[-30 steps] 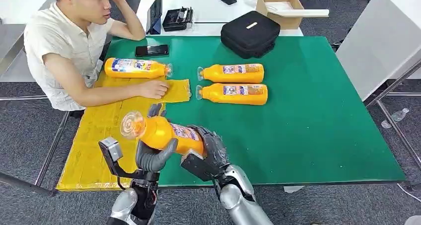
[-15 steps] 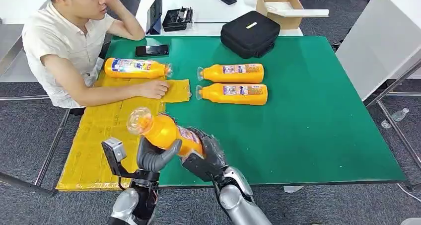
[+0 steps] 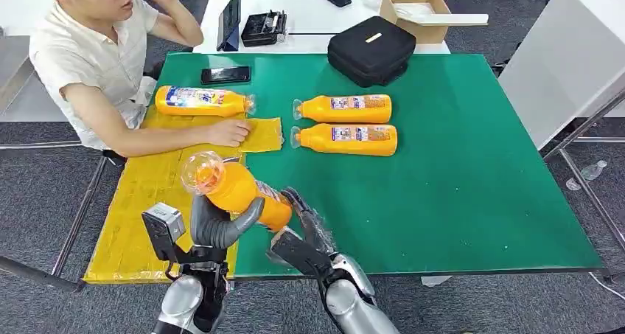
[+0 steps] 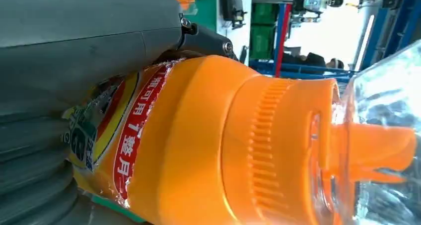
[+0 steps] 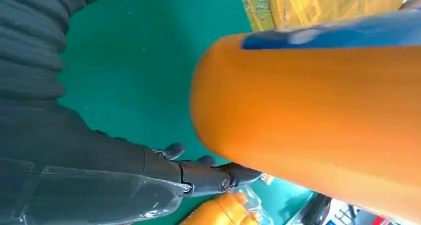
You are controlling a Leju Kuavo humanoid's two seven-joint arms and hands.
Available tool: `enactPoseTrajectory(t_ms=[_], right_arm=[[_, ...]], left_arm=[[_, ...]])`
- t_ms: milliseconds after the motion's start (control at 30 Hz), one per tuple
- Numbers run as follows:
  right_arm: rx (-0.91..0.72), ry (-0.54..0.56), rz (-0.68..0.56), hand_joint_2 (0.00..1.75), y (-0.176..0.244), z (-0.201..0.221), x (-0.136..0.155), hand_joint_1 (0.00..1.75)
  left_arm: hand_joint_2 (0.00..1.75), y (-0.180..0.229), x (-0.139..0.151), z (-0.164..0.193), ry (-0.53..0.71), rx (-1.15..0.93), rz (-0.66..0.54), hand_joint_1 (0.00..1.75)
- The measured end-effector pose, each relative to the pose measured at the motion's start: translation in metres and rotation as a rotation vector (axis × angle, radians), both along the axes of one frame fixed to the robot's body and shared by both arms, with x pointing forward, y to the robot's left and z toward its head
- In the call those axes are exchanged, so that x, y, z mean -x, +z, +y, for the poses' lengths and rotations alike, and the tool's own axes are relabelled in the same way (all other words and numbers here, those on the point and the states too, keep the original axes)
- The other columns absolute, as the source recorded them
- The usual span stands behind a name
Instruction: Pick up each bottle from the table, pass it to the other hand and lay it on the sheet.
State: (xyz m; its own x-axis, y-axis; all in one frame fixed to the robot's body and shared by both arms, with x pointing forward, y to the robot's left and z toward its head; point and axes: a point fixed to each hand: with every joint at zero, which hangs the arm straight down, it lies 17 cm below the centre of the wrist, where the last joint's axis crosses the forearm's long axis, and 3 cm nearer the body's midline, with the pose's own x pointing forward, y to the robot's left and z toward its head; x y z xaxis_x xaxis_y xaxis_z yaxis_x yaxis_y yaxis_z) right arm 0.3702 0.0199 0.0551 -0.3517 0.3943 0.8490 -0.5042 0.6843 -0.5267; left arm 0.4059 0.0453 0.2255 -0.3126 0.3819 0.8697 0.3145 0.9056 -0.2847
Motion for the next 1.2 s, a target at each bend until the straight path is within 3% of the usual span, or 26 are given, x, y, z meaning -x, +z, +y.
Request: enactPoseTrajectory(t_ms=[133, 233, 367, 467, 533, 733, 1200], right_arm=[[0.002, -0.005, 0.006, 1.75, -0.003, -0.001, 0.000, 0.00], [-0.002, -0.036, 0.013, 1.75, -0.007, -0.010, -0.001, 0.00], [-0.033, -0.107, 0.022, 1.75, -0.010, -0.037, -0.007, 0.00], [-0.060, -0.152, -0.014, 1.75, 0.001, -0.058, -0.019, 0.00], [-0.077, -0.177, -0.037, 1.75, 0.009, -0.072, -0.026, 0.00], [-0.091, -0.222, -0.082, 1.75, 0.024, -0.095, -0.037, 0.00], [-0.101, -0.236, -0.110, 1.75, 0.033, -0.102, -0.040, 0.00]], left_arm=[[1.75, 0.002, -0.002, 0.005, 0.031, -0.023, -0.012, 1.75], [1.75, 0.005, -0.005, 0.011, 0.133, -0.188, -0.074, 1.75], [1.75, 0.026, -0.012, 0.025, 0.394, -0.658, -0.274, 1.75], [1.75, 0.023, -0.031, 0.038, 0.559, -1.080, -0.346, 1.75], [1.75, 0.016, -0.041, 0.046, 0.615, -1.227, -0.370, 1.75], [1.75, -0.002, -0.058, 0.061, 0.644, -1.299, -0.345, 1.75], [1.75, -0.018, -0.066, 0.067, 0.621, -1.319, -0.296, 1.75]])
